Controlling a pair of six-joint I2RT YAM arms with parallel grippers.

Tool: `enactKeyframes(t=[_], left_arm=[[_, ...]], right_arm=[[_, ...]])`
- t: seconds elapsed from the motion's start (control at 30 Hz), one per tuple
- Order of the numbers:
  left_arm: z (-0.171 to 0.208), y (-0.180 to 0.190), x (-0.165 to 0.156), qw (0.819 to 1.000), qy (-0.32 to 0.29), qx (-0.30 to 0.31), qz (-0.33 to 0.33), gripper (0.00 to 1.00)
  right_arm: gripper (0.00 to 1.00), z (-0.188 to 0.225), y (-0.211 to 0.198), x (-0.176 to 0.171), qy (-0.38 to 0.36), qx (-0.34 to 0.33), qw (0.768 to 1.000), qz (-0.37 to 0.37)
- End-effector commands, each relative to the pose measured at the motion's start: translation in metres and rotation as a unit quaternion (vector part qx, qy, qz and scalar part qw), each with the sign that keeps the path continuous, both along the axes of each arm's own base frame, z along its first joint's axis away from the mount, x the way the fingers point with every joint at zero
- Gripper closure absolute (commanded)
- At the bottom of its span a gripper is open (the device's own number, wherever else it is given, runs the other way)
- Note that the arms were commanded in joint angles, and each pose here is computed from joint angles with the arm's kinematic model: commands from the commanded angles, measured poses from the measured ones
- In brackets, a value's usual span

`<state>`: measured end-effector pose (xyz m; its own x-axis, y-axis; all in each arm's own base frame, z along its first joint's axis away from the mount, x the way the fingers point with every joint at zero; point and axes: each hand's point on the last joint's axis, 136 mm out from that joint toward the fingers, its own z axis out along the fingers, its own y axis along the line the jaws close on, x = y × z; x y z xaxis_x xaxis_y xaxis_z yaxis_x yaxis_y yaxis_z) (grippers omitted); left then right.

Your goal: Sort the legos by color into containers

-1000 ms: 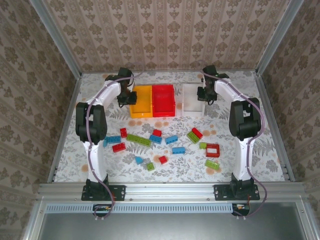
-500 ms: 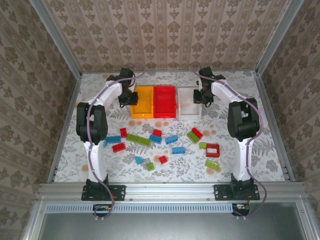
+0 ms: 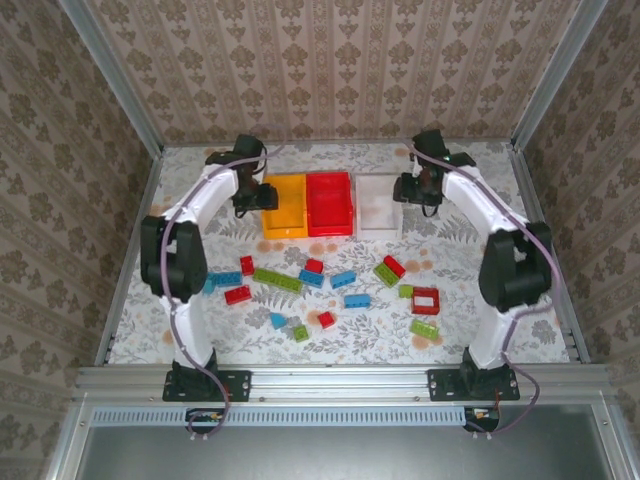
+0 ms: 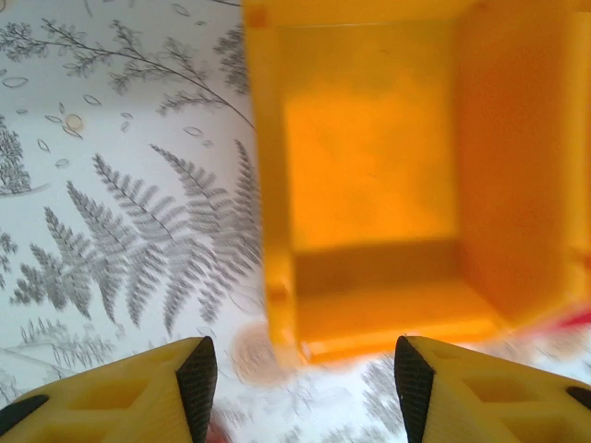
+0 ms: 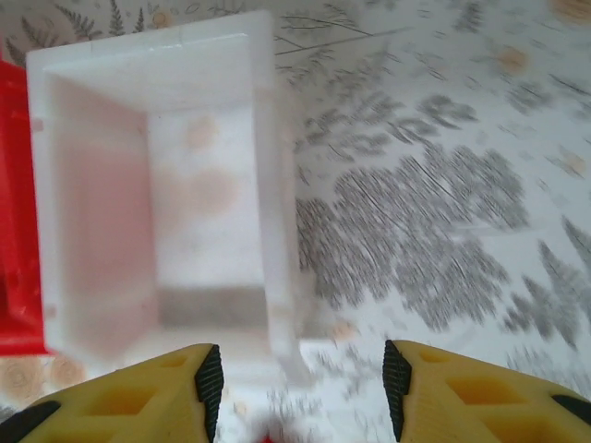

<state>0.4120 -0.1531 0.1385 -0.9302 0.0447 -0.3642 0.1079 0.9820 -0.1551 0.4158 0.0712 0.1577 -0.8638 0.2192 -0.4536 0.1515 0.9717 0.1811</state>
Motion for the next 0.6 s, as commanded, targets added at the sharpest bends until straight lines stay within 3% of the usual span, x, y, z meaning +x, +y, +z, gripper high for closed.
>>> enactKeyframes(t=[0.0, 0.07, 0.27, 0.43, 0.57], left_arm=[[0.033, -0.044, -0.037, 0.995, -0.028, -0.087, -0.034, 0.42], [0.04, -0.078, -0.069, 0.987, -0.036, -0.135, -0.082, 0.37], [0.045, -0.138, -0.159, 0.958, -0.036, -0.215, -0.189, 0.35], [0.023, -0.157, -0.197, 0.952, -0.001, -0.215, -0.219, 0.36], [0.014, -0.167, -0.204, 0.951, 0.006, -0.209, -0.228, 0.37]], right_arm=[[0.48, -0.008, -0.025, -0.057, 0.021, 0.014, 0.996, -0.088], [0.49, -0.022, -0.026, -0.097, 0.045, 0.034, 0.993, -0.103], [0.51, -0.065, -0.029, -0.186, 0.127, 0.056, 0.982, -0.13], [0.58, -0.09, -0.024, -0.206, 0.169, 0.065, 0.976, -0.118], [0.61, -0.109, -0.027, -0.212, 0.197, 0.044, 0.973, -0.114]])
